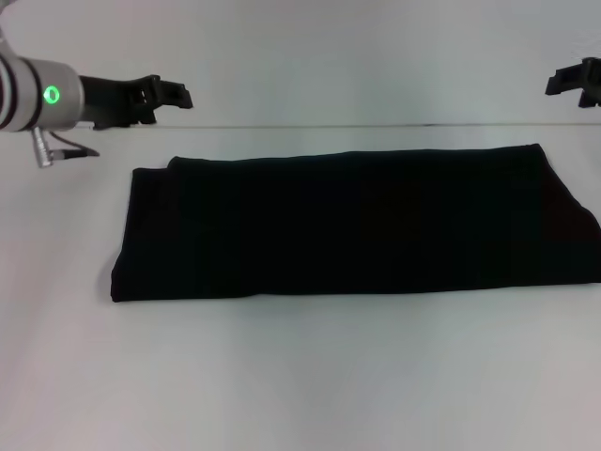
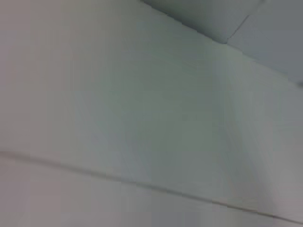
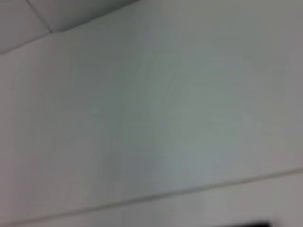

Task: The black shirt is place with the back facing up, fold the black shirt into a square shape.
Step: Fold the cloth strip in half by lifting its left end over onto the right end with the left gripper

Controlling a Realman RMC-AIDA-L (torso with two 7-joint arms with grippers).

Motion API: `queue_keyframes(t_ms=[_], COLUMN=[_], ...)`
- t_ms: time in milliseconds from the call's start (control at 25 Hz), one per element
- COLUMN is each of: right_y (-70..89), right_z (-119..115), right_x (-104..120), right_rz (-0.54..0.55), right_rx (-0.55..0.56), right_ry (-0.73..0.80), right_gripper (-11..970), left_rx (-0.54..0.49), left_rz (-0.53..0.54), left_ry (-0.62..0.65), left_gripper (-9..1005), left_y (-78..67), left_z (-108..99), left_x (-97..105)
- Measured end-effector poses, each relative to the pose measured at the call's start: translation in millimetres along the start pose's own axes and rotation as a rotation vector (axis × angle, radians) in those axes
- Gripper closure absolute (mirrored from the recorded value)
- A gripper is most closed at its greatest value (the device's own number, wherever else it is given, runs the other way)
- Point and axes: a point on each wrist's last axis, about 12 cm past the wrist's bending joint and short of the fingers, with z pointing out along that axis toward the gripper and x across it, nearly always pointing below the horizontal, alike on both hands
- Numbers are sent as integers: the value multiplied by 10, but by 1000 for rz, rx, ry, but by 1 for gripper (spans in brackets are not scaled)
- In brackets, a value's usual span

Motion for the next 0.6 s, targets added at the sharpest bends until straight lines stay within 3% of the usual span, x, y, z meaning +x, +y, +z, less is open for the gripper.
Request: queue_keyframes(t_ms=[160, 240, 360, 600], right_y=[-28, -78, -176, -321], right_z=[-201, -282, -370, -417], right_x=[-47, -55, -45, 8], right_rz=[21, 29, 44, 73], right_rx=[-48, -54, -52, -35], right_ry=[105, 145, 177, 168], right_gripper=[434, 359, 284, 284], left_rx=[183, 287, 358, 315], left_rz=[-145, -252, -362, -550], left_ry=[86, 143, 147, 145], left_gripper=[477, 404, 302, 269], left_y=[206, 442, 690, 1129], left_z=[-225, -427, -654, -949], left_x=[178, 379, 584, 1079])
